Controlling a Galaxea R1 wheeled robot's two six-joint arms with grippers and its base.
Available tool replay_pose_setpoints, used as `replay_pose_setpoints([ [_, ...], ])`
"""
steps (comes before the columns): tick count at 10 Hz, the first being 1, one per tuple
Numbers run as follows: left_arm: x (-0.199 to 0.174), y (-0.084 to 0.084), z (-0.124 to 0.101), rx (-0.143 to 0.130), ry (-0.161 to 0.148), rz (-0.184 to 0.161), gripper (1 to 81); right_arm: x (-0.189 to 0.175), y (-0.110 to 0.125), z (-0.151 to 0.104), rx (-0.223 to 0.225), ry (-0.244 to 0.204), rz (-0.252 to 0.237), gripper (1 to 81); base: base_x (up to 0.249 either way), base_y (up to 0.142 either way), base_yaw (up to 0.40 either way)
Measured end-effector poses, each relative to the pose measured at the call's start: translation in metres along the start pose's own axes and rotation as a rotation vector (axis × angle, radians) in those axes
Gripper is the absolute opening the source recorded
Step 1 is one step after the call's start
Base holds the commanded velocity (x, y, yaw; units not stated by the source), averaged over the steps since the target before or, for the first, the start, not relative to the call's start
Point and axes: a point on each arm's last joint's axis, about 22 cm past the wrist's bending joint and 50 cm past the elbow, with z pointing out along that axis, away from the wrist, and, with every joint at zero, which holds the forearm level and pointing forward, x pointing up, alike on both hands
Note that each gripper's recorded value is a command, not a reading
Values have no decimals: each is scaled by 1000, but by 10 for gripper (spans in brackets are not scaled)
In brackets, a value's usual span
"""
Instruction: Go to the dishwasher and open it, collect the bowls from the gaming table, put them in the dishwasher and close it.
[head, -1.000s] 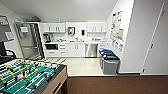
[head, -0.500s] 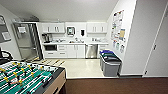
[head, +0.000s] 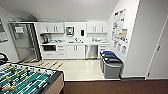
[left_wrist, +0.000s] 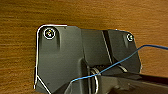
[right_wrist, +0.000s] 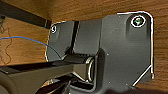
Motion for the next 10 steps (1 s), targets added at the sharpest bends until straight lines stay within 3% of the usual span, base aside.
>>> replay_pose_setpoints([
  [2, -1, -5, -1, 10, -1, 0, 811, -2, 1, 0, -2, -2, 0, 811, 213, 0, 0],
  [10, 2, -3, 0, 7, 12, 0, 811, -2, 2, 0, -5, -2, 1, 811, 220, 0, 0],
])
